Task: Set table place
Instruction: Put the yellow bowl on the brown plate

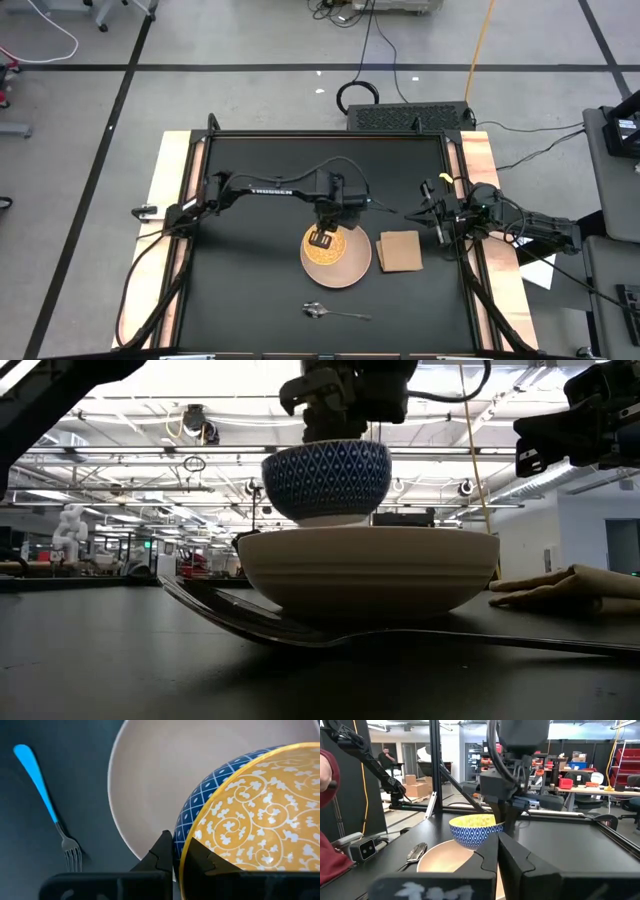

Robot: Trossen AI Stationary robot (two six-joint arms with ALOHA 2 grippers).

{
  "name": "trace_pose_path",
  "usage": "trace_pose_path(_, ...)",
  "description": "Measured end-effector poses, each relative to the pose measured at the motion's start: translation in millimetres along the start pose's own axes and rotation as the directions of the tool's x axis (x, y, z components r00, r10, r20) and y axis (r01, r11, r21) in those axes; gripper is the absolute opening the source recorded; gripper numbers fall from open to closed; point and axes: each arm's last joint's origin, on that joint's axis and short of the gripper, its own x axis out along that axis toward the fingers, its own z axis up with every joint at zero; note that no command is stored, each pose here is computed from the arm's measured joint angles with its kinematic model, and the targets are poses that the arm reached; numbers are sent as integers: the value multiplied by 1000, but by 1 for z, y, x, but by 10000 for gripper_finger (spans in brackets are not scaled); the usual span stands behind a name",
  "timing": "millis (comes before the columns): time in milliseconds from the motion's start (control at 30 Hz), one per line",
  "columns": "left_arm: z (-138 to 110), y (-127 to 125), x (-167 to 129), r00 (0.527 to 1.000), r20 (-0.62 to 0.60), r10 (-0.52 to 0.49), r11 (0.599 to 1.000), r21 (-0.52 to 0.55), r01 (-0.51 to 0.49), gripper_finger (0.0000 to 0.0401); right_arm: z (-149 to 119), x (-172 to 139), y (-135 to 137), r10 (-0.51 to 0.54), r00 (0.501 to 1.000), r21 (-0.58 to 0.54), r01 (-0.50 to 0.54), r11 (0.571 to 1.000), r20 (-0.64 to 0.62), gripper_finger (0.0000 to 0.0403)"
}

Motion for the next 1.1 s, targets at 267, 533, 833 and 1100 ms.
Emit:
trace_pose_path(267,8,8,7,996,84,4,999,35,-7,14,0,0,0,0,1000,0,0,1000,0,0)
trace_pose_path(533,13,11,8,990,138,-1,999,49,-6,14,0,0,0,0,1000,0,0,1000,0,0)
trace_pose_path(833,6,11,29,997,77,26,998,53,-30,14,0,0,0,0,1000,0,0,1000,0,0)
trace_pose_path(1100,3,15,41,996,86,27,998,53,-31,14,0,0,0,0,1000,0,0,1000,0,0)
